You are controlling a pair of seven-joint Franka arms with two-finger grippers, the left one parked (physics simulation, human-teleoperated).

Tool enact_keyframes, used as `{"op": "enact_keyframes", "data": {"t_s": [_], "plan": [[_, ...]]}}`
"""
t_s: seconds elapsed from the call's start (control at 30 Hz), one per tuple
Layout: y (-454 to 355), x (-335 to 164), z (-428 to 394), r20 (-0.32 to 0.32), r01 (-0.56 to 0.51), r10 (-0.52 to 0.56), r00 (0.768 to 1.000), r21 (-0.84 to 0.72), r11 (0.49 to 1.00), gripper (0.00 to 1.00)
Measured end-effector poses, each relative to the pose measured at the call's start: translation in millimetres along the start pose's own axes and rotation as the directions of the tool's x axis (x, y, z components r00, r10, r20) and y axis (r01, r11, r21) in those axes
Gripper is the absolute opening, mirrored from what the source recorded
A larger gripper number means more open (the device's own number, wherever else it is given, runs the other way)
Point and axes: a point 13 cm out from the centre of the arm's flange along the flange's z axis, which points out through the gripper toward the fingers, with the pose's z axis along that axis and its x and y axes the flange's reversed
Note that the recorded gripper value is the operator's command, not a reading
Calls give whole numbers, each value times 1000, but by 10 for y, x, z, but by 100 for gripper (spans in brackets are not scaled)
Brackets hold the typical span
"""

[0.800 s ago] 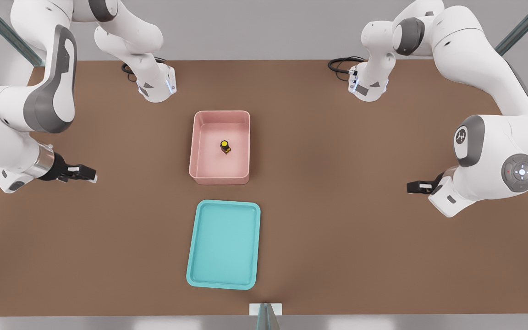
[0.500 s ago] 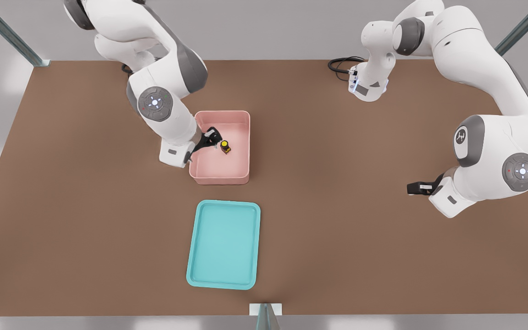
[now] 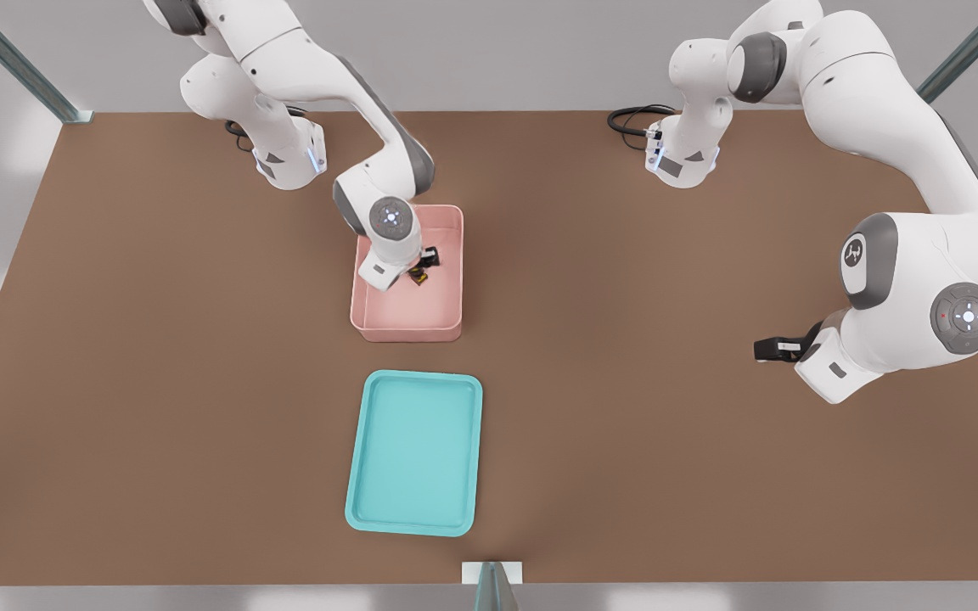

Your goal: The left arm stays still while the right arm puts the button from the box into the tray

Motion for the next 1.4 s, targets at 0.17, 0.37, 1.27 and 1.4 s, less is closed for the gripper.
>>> {"op": "enact_keyframes", "data": {"t_s": [0.17,0.37,1.27,1.4], "plan": [[340,193,283,74,25,-22,997,-38,999,100],[29,106,621,149,-51,63,987,-78,996,100],[198,278,931,232,-46,76,970,-134,990,98],[185,288,960,229,-46,75,971,-132,990,63]]}}
